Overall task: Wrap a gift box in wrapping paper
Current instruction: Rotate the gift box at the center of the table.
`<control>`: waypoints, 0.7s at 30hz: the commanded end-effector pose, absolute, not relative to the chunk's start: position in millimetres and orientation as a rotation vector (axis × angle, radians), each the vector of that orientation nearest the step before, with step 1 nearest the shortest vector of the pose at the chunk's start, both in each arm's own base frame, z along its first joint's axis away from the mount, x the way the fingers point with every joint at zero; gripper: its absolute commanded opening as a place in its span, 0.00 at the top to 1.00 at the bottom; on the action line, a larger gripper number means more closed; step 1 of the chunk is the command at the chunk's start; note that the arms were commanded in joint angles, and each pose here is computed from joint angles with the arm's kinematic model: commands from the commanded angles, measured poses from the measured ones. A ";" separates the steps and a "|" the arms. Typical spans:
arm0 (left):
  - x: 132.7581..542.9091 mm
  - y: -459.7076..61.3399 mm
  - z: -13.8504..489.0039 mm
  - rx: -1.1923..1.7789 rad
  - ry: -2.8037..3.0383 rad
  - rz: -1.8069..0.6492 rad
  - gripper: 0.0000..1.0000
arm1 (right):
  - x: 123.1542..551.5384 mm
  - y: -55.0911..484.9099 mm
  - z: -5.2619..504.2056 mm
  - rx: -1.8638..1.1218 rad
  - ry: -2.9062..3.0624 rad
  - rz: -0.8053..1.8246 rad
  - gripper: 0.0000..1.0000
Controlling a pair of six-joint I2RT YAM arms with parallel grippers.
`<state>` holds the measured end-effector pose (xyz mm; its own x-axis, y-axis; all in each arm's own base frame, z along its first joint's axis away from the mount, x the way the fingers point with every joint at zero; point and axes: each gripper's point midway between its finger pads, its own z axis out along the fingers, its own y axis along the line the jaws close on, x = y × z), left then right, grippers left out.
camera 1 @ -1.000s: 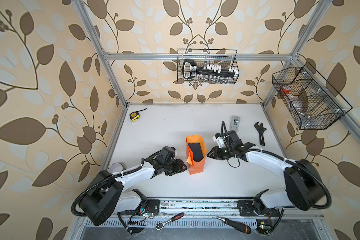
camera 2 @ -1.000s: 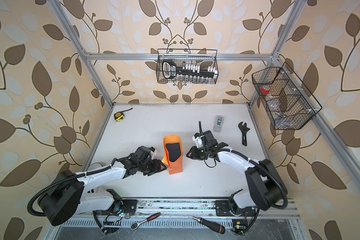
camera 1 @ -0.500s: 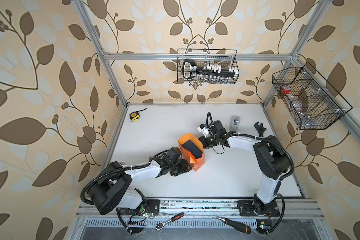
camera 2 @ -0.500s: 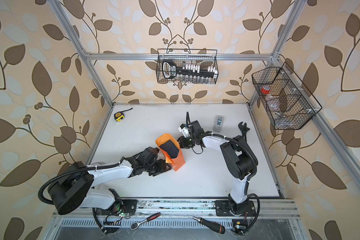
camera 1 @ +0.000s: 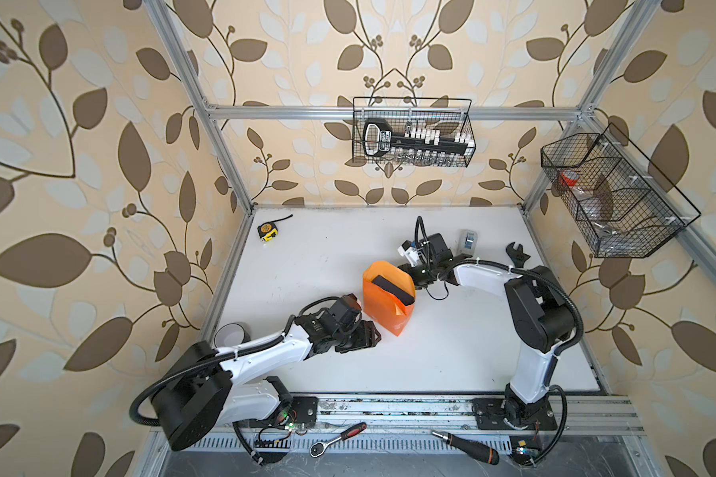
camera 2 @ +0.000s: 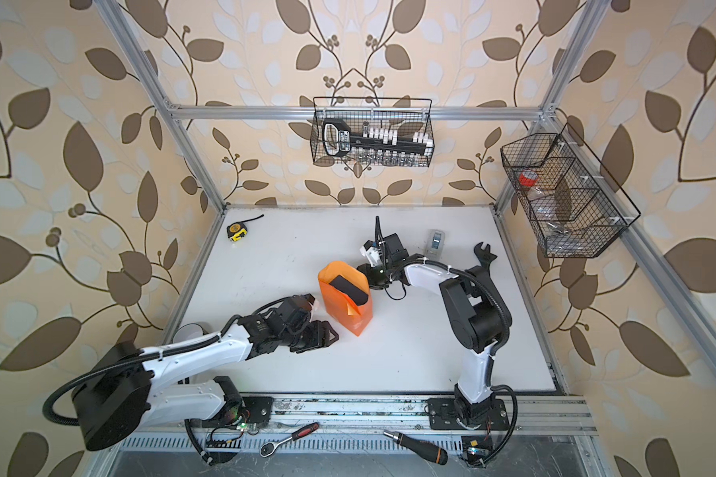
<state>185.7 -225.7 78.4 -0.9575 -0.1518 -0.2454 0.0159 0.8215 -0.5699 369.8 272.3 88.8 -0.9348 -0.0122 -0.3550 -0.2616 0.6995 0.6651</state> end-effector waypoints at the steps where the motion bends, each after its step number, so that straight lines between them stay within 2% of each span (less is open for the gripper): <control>1: 188.2 -194.4 110.1 -0.054 2.658 -0.670 0.22 | 373.3 226.6 109.9 -0.054 2.536 0.915 0.46; 5: 212.6 -167.4 133.3 -0.128 2.555 -0.607 0.20 | 352.9 184.9 117.9 0.087 2.490 0.851 0.49; 11: 281.8 -118.6 134.1 -0.468 2.428 -0.698 0.39 | 293.3 166.4 81.3 0.158 2.516 0.881 0.62; 13: 306.4 -120.8 129.3 -0.477 2.433 -0.752 0.45 | 276.5 171.7 67.6 0.166 2.526 0.904 0.67; 16: 332.3 -145.5 121.9 -0.380 2.515 -0.848 0.53 | 264.0 189.2 55.4 0.123 2.545 0.917 0.68; 21: 344.9 -164.7 94.4 -0.337 2.615 -0.927 0.59 | 269.9 216.4 49.6 0.058 2.572 0.926 0.71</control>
